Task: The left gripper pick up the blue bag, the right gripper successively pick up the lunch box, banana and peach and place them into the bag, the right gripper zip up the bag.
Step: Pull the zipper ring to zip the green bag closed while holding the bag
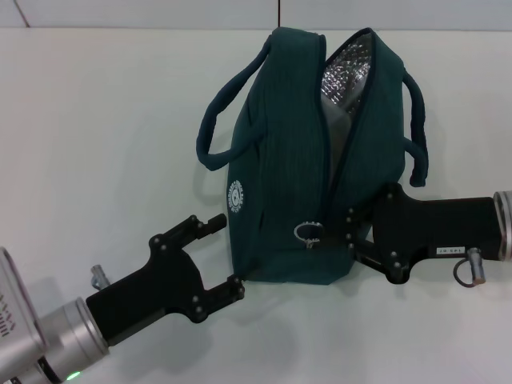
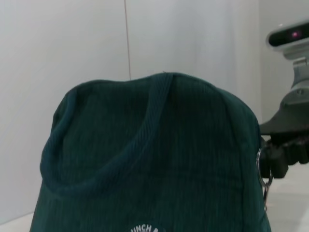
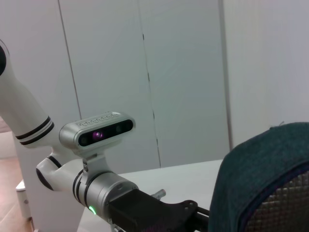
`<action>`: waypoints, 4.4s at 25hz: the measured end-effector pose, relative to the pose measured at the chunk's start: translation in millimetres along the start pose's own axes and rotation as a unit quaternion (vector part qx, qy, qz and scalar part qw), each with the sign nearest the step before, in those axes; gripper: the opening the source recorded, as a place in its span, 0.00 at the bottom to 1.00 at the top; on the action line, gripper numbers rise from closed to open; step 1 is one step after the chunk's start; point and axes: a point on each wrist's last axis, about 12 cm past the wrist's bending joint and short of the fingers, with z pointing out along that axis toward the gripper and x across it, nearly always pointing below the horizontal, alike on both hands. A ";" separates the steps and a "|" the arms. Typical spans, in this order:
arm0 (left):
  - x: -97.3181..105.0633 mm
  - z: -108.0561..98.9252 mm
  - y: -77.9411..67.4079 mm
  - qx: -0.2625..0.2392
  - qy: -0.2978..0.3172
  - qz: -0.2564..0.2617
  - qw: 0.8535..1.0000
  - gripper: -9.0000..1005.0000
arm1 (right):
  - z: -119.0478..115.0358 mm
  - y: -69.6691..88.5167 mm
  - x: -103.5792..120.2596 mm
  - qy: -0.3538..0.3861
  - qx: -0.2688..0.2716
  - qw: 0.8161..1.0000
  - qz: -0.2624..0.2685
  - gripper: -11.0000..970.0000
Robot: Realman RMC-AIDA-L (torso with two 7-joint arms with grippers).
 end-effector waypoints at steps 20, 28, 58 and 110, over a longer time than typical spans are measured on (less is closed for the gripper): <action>-12.9 21.8 4.4 0.029 -0.036 -0.037 0.998 0.48 | -6.0 6.6 6.4 -0.041 0.026 0.999 -0.007 0.03; -13.3 24.0 7.7 0.018 -0.036 -0.036 0.999 0.38 | -9.5 11.1 8.7 -0.063 0.034 0.997 -0.012 0.02; -14.1 25.9 8.3 0.037 -0.031 -0.014 0.999 0.08 | -20.7 5.8 -0.6 -0.133 0.102 0.984 -0.067 0.02; -21.9 37.4 12.5 0.060 -0.044 -0.001 0.997 0.18 | -86.2 19.9 20.7 -0.159 0.130 0.978 0.036 0.18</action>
